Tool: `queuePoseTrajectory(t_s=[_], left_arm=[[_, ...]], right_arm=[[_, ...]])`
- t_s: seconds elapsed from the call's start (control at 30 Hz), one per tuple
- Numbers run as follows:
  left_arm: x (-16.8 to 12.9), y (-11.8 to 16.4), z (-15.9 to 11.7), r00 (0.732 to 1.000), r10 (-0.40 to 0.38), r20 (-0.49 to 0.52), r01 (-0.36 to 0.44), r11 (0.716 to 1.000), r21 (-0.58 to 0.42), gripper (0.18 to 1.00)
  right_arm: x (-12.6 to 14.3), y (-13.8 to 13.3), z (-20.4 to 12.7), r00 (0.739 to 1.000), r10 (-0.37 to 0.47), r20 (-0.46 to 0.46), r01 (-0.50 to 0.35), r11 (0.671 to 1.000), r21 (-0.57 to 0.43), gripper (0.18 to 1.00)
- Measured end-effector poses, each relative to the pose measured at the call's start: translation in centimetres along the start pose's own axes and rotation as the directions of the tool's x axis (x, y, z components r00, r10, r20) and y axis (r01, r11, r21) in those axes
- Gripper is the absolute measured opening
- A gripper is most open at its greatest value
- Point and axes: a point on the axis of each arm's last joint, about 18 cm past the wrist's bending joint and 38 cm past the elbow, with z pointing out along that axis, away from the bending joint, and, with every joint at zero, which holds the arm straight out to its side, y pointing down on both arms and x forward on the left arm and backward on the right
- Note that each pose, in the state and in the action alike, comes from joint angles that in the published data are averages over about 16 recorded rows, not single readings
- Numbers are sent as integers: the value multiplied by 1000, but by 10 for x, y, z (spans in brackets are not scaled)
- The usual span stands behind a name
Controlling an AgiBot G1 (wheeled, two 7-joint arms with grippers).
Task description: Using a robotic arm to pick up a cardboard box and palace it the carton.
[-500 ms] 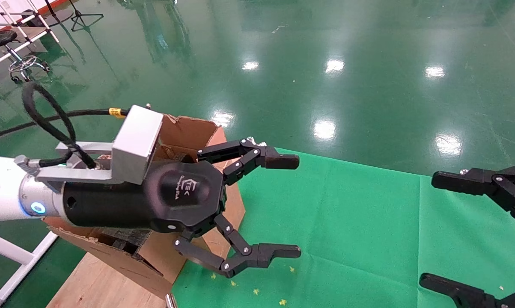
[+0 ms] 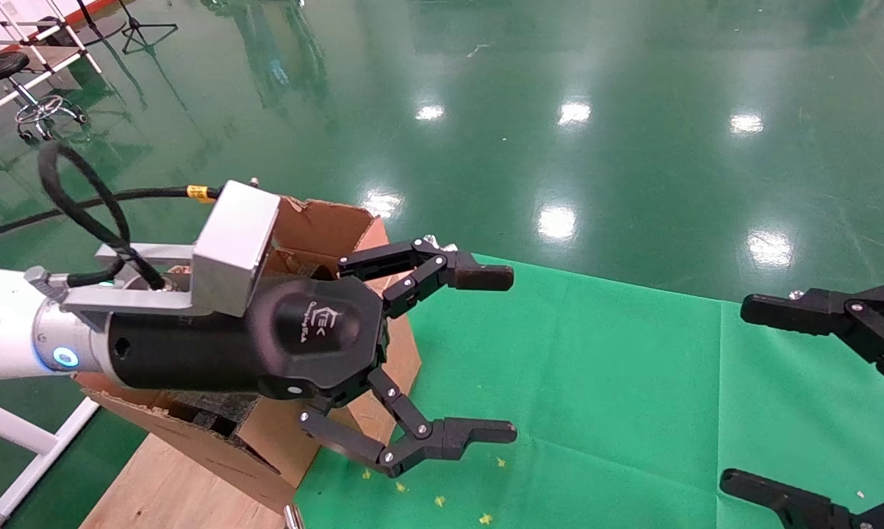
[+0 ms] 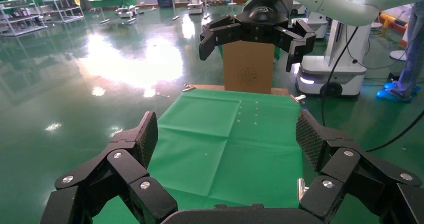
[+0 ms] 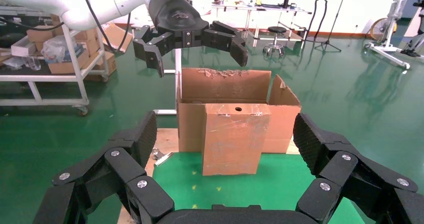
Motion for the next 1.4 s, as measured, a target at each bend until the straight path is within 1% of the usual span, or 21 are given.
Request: queuePoseTrajectory(t_s=[0.3, 0.5, 0.67, 0.83, 0.93, 1.07, 1.23, 1.3, 1.4], left_arm=[[-14, 7, -2, 997, 32, 76, -25, 995, -96, 1000], [-26, 12, -4, 988, 60, 142, -36, 986, -164, 1000], [-36, 17, -6, 978, 75, 193, -32, 976, -216, 1000], [-50, 22, -12, 962, 107, 250, -29, 955, -296, 1000], [-60, 24, -17, 949, 131, 285, -23, 935, -354, 1000], [-74, 24, -27, 927, 161, 338, 1, 901, -433, 1000], [-87, 22, -42, 899, 162, 407, 71, 862, -501, 1000], [-90, 22, -47, 888, 147, 435, 112, 848, -518, 1000], [-93, 22, -56, 870, 112, 480, 187, 826, -532, 1000]], right_arm=[[0, 0, 0, 1000, 0, 0, 0, 1000, 0, 997], [0, 0, 0, 1000, 0, 0, 0, 1000, 0, 976], [0, 0, 0, 1000, 0, 0, 0, 1000, 0, 932], [0, 0, 0, 1000, 0, -1, 0, 1000, 0, 856], [0, 0, 0, 1000, 0, -1, 0, 1000, 0, 802], [0, 0, 0, 1000, 0, -1, 0, 1000, 0, 722], [0, 0, 0, 1000, 0, -1, 0, 1000, 0, 600], [0, 0, 0, 1000, 0, -1, 0, 1000, 0, 562], [0, 0, 0, 1000, 0, -1, 0, 1000, 0, 482]])
